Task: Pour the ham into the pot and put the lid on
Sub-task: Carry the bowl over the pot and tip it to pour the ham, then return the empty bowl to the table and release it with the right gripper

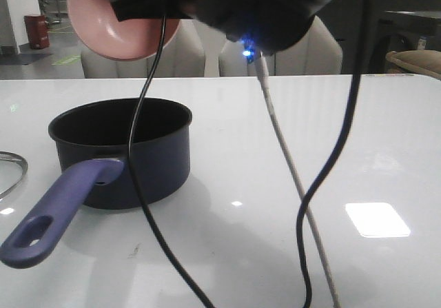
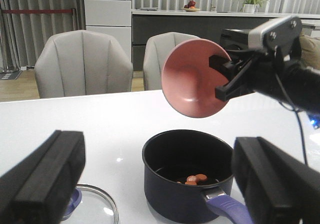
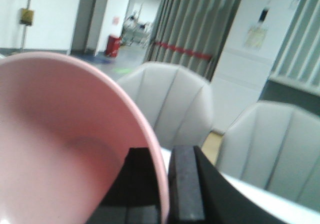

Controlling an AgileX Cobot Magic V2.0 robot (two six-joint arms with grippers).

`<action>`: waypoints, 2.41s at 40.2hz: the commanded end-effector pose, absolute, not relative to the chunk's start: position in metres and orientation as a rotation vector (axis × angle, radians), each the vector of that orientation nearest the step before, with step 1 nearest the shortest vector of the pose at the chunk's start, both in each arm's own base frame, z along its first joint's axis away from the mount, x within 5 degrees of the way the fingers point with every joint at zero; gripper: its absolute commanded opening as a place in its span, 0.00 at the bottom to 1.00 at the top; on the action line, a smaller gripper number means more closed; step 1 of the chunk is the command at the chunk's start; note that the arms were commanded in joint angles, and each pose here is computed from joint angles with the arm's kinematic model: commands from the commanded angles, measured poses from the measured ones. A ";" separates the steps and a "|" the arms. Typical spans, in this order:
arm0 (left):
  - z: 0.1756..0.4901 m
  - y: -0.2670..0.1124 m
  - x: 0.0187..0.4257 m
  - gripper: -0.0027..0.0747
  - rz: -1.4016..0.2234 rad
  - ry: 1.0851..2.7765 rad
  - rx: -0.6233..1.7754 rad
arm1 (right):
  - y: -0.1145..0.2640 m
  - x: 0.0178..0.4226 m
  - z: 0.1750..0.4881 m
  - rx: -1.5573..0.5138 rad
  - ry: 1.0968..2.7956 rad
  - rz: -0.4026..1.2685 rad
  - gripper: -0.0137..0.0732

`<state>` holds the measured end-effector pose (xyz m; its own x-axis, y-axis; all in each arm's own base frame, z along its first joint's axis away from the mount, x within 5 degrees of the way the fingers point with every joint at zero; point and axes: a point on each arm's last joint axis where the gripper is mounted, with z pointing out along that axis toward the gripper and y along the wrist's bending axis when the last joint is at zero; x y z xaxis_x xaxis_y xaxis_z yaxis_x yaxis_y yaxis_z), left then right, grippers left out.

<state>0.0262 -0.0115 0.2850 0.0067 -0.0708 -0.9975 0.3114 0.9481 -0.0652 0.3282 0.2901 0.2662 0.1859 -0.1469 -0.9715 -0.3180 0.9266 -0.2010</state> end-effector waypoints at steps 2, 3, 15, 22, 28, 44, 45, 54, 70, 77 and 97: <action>0.299 -0.010 0.021 0.86 -0.317 1.430 0.175 | 0.282 0.310 0.328 -0.402 1.389 0.267 0.31; 0.299 -0.010 0.021 0.86 -0.317 1.430 0.175 | 0.280 0.305 0.334 -0.421 1.422 0.304 0.31; 0.299 -0.010 0.021 0.86 -0.317 1.430 0.175 | 0.251 0.270 0.374 -0.636 1.653 0.567 0.31; 0.299 -0.010 0.021 0.86 -0.317 1.430 0.175 | 0.217 0.272 0.375 -0.787 1.763 0.535 0.31; 0.299 -0.010 0.021 0.86 -0.317 1.430 0.175 | 0.182 0.287 0.365 -0.793 1.913 0.476 0.31; 0.299 -0.010 0.021 0.86 -0.317 1.430 0.175 | 0.094 0.335 0.318 -0.321 2.346 0.292 0.31; 0.299 -0.010 0.021 0.86 -0.317 1.430 0.175 | 0.093 0.338 0.313 -0.315 2.366 0.290 0.31; 0.299 -0.010 0.021 0.86 -0.317 1.430 0.175 | 0.091 0.356 0.274 -0.301 2.488 0.278 0.31; 0.299 -0.010 0.021 0.86 -0.317 1.430 0.175 | 0.095 0.378 0.232 -0.209 2.543 0.289 0.37; 0.299 -0.010 0.021 0.86 -0.317 1.430 0.175 | 0.095 0.379 0.225 -0.211 2.570 0.289 0.47; 0.299 -0.010 0.021 0.86 -0.317 1.430 0.175 | 0.081 0.355 0.304 -0.380 2.468 0.110 0.56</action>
<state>0.0262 -0.0115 0.2850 0.0067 -0.0708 -0.9975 0.3114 0.9481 -0.0652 0.3656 0.0887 0.2479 -0.8550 -0.2402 -0.4597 -0.2910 0.9558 0.0417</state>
